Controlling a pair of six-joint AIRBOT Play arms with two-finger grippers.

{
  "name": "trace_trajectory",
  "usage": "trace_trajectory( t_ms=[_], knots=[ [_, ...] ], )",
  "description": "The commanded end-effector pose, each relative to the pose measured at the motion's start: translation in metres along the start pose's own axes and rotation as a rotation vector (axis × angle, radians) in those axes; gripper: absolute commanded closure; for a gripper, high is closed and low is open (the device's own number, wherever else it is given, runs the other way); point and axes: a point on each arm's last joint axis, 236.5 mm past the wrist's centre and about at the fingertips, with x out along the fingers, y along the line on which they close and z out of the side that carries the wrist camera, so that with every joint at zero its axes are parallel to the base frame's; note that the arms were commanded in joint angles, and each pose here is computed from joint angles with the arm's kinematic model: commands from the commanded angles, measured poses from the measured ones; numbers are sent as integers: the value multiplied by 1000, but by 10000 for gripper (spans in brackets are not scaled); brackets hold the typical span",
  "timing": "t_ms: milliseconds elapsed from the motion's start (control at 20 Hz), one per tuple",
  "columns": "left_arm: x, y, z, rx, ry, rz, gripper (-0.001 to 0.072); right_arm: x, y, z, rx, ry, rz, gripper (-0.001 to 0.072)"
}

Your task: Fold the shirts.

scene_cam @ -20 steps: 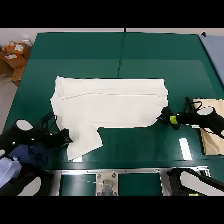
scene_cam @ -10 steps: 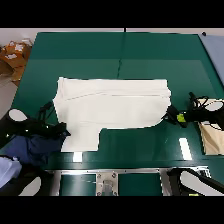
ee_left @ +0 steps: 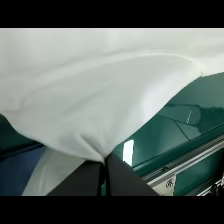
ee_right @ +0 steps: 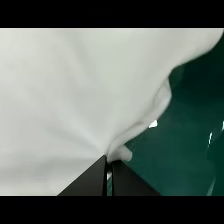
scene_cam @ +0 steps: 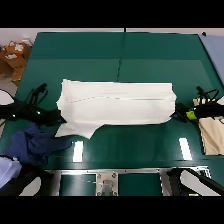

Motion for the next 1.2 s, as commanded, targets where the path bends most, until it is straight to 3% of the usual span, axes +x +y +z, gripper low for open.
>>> trace_trajectory(
  t_ms=[0,250,650,700,750,800,850,900,950,1000,1050,1100,1150],
  knots=[
    [-30,-23,49,58,-157,-17,683,-33,24,37,-36,-101,33,696],
    [-25,-27,114,58,-190,-67,683,-42,55,90,-89,-143,68,696],
    [45,-9,247,29,-285,-129,680,41,76,179,-107,-82,81,695],
    [58,-7,267,38,-325,-115,537,51,78,197,-94,-111,98,695],
    [66,-5,289,34,-386,-103,342,57,80,217,-86,-158,111,690],
    [69,-3,305,27,-430,-98,344,61,81,233,-86,-190,117,600],
    [66,-4,316,18,-462,-105,343,59,83,245,-86,-204,122,446],
    [58,-3,323,16,-483,-106,342,52,85,253,-95,-220,125,398],
    [46,-5,326,27,-490,-113,285,40,81,259,-109,-240,114,396],
    [34,-4,328,34,-485,-122,118,30,77,261,-137,-240,102,391],
    [24,-4,325,30,-461,-137,65,22,68,257,-162,-215,84,318],
    [17,-3,317,9,-419,-157,64,18,54,249,-179,-173,62,273],
    [13,-2,306,-4,-363,-173,65,17,38,237,-200,-114,33,273]
  ],
)
